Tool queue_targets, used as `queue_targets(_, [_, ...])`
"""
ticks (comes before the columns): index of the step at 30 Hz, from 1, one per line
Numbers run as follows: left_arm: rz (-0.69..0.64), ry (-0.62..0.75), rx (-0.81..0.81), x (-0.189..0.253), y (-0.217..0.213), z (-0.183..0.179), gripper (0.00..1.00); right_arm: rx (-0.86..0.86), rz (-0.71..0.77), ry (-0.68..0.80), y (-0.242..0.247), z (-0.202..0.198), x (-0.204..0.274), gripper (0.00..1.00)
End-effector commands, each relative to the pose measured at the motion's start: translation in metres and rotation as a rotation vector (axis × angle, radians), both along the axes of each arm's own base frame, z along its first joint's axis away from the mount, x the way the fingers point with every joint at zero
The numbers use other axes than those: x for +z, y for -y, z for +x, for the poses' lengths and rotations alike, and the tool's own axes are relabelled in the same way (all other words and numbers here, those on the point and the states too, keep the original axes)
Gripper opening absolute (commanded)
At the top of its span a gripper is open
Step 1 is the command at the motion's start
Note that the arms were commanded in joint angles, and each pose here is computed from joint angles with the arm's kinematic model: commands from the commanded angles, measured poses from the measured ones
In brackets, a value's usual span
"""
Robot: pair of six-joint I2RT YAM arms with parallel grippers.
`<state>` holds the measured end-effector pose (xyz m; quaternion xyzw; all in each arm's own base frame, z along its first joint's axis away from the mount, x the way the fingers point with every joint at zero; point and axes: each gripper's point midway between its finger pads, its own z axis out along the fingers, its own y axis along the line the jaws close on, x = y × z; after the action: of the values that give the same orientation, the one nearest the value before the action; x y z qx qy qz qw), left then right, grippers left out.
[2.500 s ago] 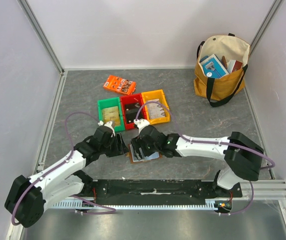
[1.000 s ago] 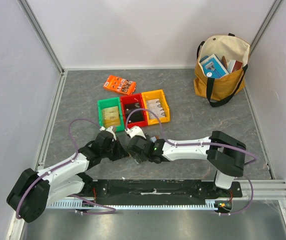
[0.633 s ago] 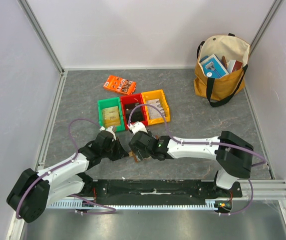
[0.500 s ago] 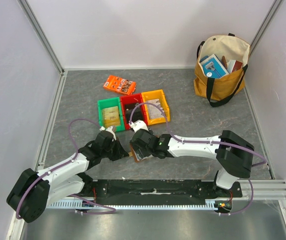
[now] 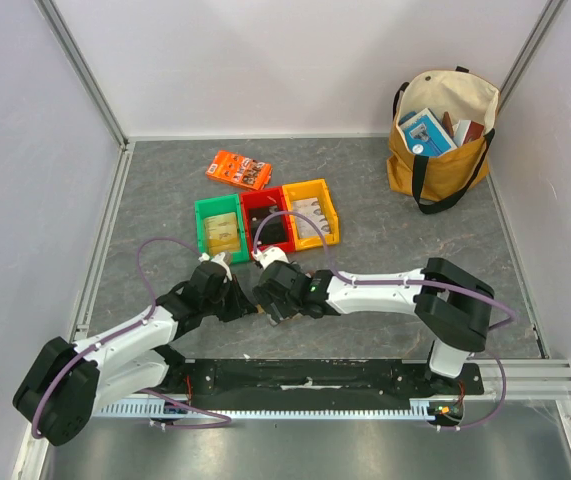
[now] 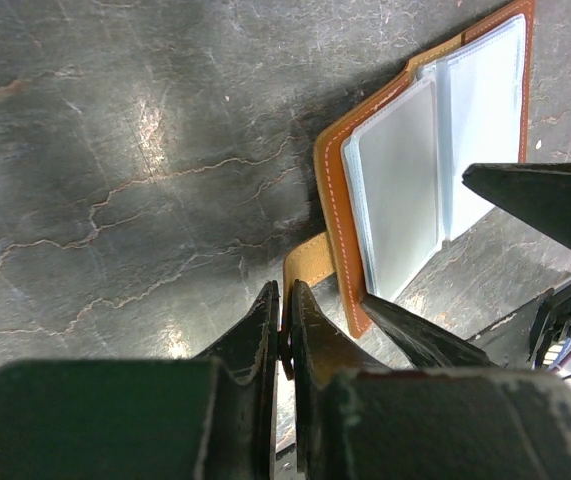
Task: Take the credit cards out of the card holder
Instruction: Remove the credit card from the card holder.
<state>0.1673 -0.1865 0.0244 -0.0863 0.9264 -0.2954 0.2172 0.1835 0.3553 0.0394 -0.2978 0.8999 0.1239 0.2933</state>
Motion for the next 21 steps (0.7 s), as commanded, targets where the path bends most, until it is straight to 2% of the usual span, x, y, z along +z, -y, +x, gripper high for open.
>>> queue_targets(1, [-0.006,0.008,-0.004,0.004,0.001,-0.001,0.02,-0.014,0.015,0.030,-0.011,0.008,0.004,0.86])
queue_targets(9, [0.002,0.006,-0.010,0.004,-0.001,-0.002,0.02,-0.054,-0.025,0.095,0.008,0.020,0.023,0.82])
queue_targets(15, [0.008,0.002,-0.015,0.003,-0.002,-0.004,0.02,-0.057,0.000,0.084,0.021,0.029,0.038,0.79])
queue_targets(21, [0.004,-0.001,-0.019,0.003,-0.001,-0.005,0.02,-0.042,-0.004,0.058,0.027,0.034,0.033,0.81])
